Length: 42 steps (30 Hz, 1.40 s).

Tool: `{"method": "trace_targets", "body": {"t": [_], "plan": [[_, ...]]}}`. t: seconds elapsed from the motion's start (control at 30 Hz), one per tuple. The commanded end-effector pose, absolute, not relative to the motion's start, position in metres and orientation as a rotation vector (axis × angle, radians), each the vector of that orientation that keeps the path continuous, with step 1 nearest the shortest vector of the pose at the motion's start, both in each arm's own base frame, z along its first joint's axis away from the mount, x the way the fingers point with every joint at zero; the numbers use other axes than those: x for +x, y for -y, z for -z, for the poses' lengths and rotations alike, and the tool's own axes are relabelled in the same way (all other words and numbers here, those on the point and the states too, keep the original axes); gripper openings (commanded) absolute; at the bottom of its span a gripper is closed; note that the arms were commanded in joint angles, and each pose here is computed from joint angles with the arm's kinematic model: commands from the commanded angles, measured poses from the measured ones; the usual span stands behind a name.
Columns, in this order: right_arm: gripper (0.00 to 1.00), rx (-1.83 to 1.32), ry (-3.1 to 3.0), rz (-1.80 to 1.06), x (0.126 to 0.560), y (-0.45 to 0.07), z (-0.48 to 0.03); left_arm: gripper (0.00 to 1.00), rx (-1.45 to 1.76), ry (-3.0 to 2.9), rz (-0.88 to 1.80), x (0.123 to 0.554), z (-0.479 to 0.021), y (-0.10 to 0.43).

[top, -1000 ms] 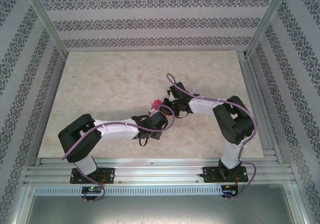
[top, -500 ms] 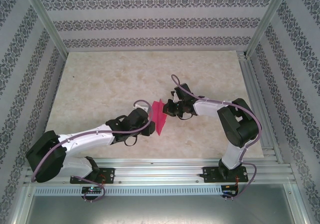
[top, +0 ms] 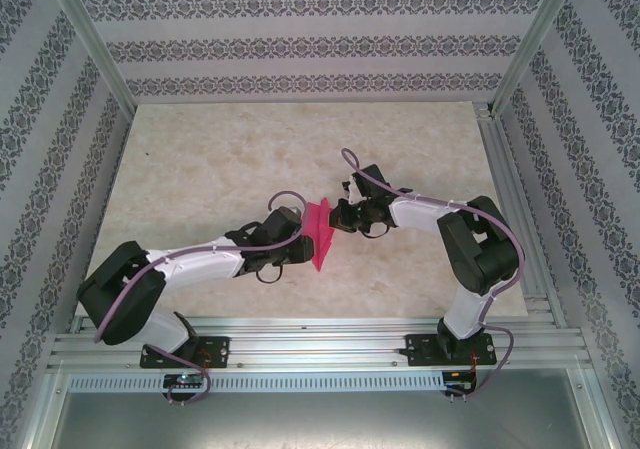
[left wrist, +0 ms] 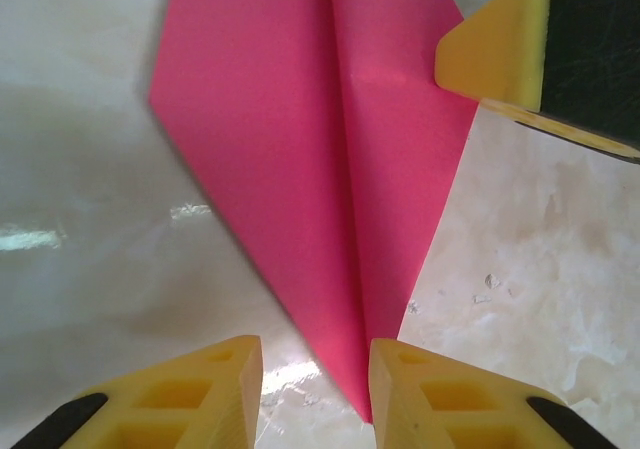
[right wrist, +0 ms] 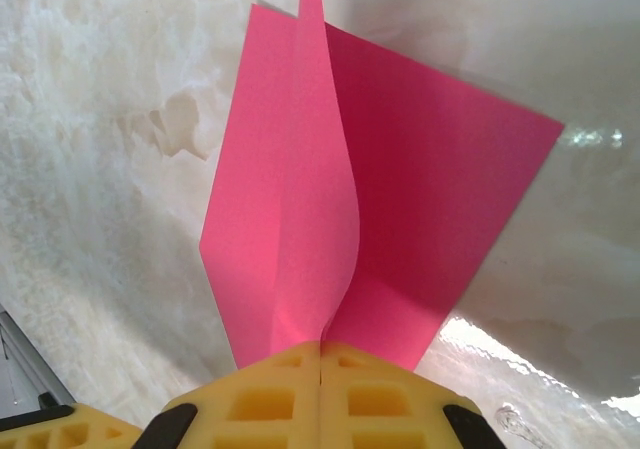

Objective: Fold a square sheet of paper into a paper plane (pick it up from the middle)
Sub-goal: Fourth fold the wing at the center of the table.

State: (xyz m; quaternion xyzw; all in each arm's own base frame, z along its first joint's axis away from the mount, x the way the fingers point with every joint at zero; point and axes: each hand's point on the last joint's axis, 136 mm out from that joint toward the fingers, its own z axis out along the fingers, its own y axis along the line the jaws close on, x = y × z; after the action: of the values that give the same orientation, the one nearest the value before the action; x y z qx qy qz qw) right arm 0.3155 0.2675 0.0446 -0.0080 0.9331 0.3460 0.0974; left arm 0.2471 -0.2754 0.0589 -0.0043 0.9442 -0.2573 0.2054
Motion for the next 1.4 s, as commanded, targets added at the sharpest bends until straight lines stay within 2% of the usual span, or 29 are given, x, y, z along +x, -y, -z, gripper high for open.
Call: {"method": "trace_targets", "body": {"t": [0.0,0.5,0.83,0.9,1.03,1.2,1.33,1.37], "plan": [[0.00,-0.066,-2.771,-1.010,0.318,-0.265,-0.045,0.33,-0.048,-2.604,0.818,0.256,-0.066,0.292],[0.00,-0.042,-2.782,-0.986,0.317,-0.262,-0.040,0.21,-0.055,-2.625,0.919,0.263,-0.060,0.318],[0.00,-0.041,-2.794,-0.969,0.318,-0.260,-0.037,0.19,-0.070,-2.617,0.959,0.265,-0.056,0.325],[0.00,-0.038,-2.800,-0.951,0.317,-0.258,-0.037,0.21,-0.055,-2.583,0.987,0.265,-0.065,0.326],[0.00,-0.032,-2.799,-0.936,0.316,-0.254,-0.036,0.21,-0.057,-2.596,0.880,0.264,-0.066,0.310],[0.00,-0.041,-2.778,-0.969,0.321,-0.260,-0.041,0.29,-0.033,-2.587,0.842,0.259,-0.074,0.299],[0.00,-0.050,-2.799,-0.943,0.323,-0.259,-0.033,0.31,-0.001,-2.615,0.798,0.255,-0.071,0.296],[0.00,-0.047,-2.797,-0.954,0.323,-0.259,-0.033,0.35,0.003,-2.597,0.793,0.253,-0.075,0.297]]}}
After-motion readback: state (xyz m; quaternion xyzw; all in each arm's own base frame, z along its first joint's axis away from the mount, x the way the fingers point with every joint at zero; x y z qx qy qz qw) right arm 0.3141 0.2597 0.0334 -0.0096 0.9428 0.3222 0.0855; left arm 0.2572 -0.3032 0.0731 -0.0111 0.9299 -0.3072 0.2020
